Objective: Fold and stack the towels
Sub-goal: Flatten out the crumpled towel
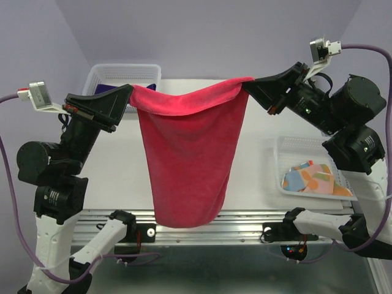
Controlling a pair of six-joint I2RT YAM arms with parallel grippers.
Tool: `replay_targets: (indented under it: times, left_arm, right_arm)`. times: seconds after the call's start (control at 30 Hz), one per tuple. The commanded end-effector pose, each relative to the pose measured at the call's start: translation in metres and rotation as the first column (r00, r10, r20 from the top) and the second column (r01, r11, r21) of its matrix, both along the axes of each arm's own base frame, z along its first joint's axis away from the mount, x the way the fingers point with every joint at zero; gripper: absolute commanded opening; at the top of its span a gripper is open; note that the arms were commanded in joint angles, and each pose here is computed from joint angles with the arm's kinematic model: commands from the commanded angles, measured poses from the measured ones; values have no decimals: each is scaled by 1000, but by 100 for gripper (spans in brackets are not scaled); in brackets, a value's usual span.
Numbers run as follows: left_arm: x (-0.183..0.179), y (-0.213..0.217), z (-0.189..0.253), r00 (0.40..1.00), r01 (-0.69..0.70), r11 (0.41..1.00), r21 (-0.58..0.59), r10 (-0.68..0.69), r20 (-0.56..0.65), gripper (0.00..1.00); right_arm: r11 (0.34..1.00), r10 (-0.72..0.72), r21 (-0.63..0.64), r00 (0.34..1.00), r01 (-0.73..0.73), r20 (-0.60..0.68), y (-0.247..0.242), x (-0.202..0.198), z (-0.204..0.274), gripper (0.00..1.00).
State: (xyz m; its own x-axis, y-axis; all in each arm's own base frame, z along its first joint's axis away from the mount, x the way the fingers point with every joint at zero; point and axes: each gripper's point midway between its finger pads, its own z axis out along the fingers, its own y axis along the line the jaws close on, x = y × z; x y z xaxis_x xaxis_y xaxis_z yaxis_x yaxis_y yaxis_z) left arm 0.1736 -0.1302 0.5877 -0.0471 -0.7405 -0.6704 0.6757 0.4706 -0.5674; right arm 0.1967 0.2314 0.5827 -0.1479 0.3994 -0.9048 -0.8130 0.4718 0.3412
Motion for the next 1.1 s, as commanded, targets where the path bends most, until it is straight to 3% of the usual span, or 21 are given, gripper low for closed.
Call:
replay_targets:
  times: [0.0, 0.1, 0.23, 0.5, 0.57, 0.63, 0.7, 0.73, 0.77, 0.8, 0.87, 1.07]
  left_arm:
    - [44, -2, -14, 997, -74, 997, 8, 74, -34, 0]
    - [104, -6, -52, 974, -157, 987, 41, 161, -158, 0]
    - [168, -6, -94, 926, -256, 962, 92, 271, -261, 0]
    - [291, 6, -175, 820, -386, 895, 223, 444, -361, 0]
    - [312, 3, -180, 826, -382, 896, 226, 441, -351, 0]
    - [343, -1, -212, 804, -371, 886, 277, 456, -383, 0]
    - [362, -3, -210, 811, -375, 882, 285, 461, -361, 0]
    - [380, -7, -235, 795, -361, 879, 312, 465, -389, 0]
    - [388, -8, -226, 809, -356, 883, 306, 455, -372, 0]
    - [403, -10, -249, 796, -340, 882, 325, 454, -400, 0]
    - [418, -13, -250, 805, -330, 888, 322, 442, -396, 0]
    - [458, -13, -294, 769, -318, 877, 360, 460, -443, 0]
  right_arm:
    - [981, -193, 27, 981, 193, -11, -9, 44, -7, 1]
    - [907, -421, -48, 904, 419, -72, -16, 105, -48, 1]
    - [804, -588, -166, 805, 571, -80, -15, 168, -93, 1]
    - [730, -678, -244, 720, 638, -146, -37, 289, -179, 1]
    - [727, -681, -261, 714, 635, -161, -46, 312, -196, 1]
    - [732, -677, -273, 714, 624, -180, -46, 340, -221, 1]
    - [742, -665, -289, 719, 605, -202, -53, 360, -242, 1]
    - [748, -659, -291, 722, 597, -211, -54, 369, -248, 1]
    - [763, -639, -290, 739, 577, -213, -53, 386, -260, 1]
    - [777, -623, -279, 753, 564, -212, -51, 393, -263, 1]
    - [805, -584, -271, 784, 527, -210, -46, 405, -270, 1]
    - [836, -541, -288, 793, 468, -280, -46, 439, -320, 1]
